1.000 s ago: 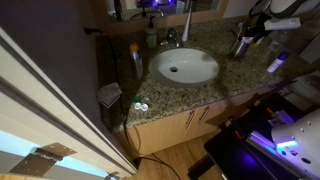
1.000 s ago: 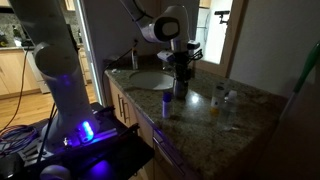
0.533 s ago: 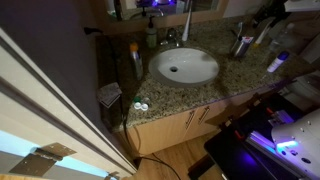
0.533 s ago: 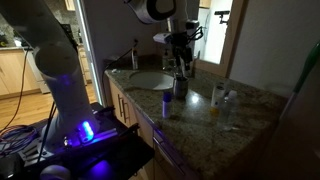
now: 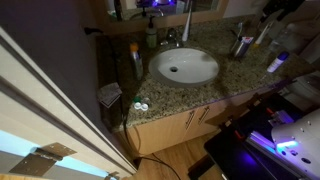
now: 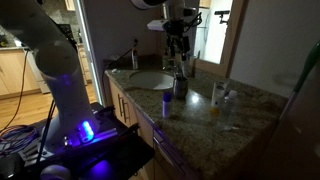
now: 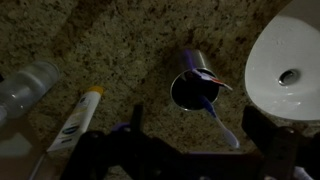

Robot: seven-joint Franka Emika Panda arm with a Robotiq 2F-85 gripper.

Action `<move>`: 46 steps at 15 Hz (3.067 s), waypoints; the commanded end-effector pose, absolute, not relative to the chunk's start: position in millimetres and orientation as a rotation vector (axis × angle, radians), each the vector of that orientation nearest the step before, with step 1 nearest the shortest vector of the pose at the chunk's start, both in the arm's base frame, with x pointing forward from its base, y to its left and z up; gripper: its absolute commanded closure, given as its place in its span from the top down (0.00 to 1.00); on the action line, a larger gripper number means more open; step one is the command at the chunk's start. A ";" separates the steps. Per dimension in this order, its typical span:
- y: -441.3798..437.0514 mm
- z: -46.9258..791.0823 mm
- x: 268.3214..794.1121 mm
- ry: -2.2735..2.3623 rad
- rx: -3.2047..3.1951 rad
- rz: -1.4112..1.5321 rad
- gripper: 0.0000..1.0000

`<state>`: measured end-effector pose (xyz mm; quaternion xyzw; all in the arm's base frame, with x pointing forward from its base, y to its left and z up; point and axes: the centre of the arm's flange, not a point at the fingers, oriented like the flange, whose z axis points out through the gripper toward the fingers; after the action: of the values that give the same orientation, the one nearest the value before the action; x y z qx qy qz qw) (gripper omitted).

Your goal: Move the silver cup to the left, remove the toothpaste from the cup and place it on the left side of the counter then take out the toothbrush and place it on the left side of the counter

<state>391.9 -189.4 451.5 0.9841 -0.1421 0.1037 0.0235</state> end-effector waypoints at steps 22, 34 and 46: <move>-175.0 371.0 432.7 0.368 3.010 0.212 1.00; -171.7 370.2 437.0 0.352 3.026 0.206 1.00; -170.8 366.8 435.0 0.332 3.046 0.193 0.52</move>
<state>437.7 -169.5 368.6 0.9908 0.1101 0.0665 0.0425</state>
